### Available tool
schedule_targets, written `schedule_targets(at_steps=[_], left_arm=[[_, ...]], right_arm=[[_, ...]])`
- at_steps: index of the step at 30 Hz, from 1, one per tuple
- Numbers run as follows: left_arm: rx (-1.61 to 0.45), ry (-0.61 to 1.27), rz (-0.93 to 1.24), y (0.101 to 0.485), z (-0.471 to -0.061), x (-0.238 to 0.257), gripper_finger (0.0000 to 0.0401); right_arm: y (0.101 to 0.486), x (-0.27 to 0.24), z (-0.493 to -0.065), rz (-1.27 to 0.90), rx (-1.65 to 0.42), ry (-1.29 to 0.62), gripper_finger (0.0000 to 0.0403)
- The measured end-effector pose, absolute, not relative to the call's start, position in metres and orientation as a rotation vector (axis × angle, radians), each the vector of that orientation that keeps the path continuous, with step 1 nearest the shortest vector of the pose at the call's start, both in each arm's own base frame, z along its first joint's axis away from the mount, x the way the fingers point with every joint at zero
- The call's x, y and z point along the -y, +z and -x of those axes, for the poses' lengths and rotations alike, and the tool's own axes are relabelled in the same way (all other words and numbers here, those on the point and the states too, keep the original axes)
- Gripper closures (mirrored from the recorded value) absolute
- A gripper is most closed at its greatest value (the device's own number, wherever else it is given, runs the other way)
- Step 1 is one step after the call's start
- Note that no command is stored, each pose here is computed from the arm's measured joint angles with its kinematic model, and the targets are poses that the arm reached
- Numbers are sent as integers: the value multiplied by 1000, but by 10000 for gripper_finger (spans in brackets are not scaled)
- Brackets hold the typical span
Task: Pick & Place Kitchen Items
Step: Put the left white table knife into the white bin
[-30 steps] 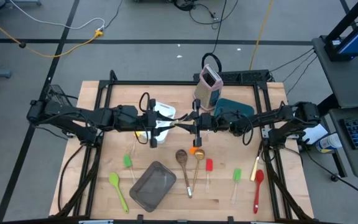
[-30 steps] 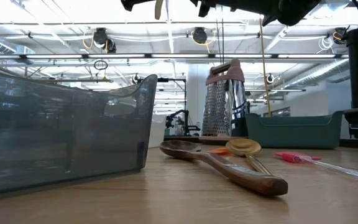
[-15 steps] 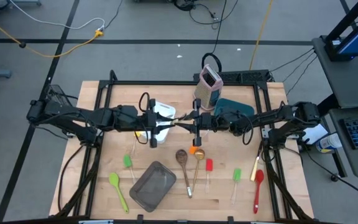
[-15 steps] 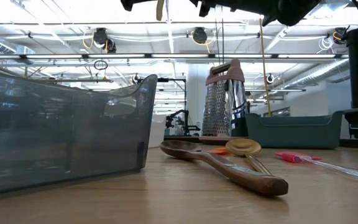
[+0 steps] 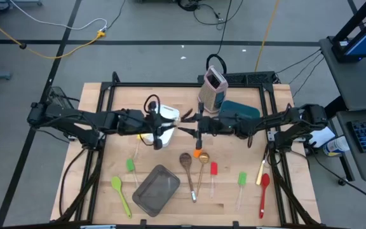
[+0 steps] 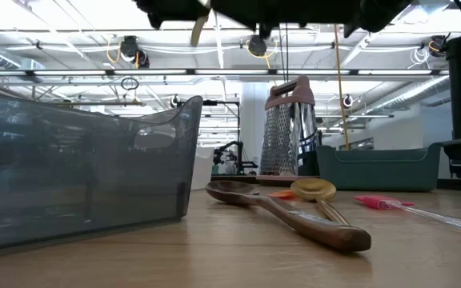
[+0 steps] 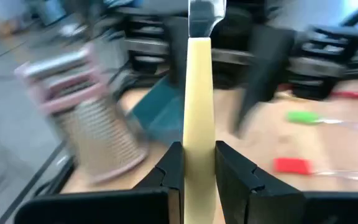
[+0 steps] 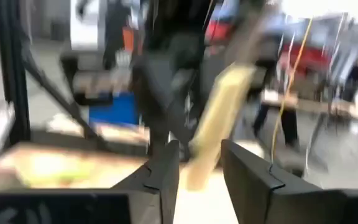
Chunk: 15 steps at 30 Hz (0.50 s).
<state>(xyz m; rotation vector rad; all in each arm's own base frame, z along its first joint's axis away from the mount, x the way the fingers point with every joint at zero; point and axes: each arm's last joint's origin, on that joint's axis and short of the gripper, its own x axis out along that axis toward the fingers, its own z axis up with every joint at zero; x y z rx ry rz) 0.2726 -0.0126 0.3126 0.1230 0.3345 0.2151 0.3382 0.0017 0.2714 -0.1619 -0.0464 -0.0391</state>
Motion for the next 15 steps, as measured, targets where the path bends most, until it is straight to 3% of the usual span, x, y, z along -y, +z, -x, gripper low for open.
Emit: schedule_targets(at_steps=[8,15], left_arm=[[-604,426,-51,287,-257,5,351],[-859,533,145,266,-236,-5,351]], right_arm=[[244,1,-336,52,-232,-118,259],[240,1,-335,5,-272,-121,262]])
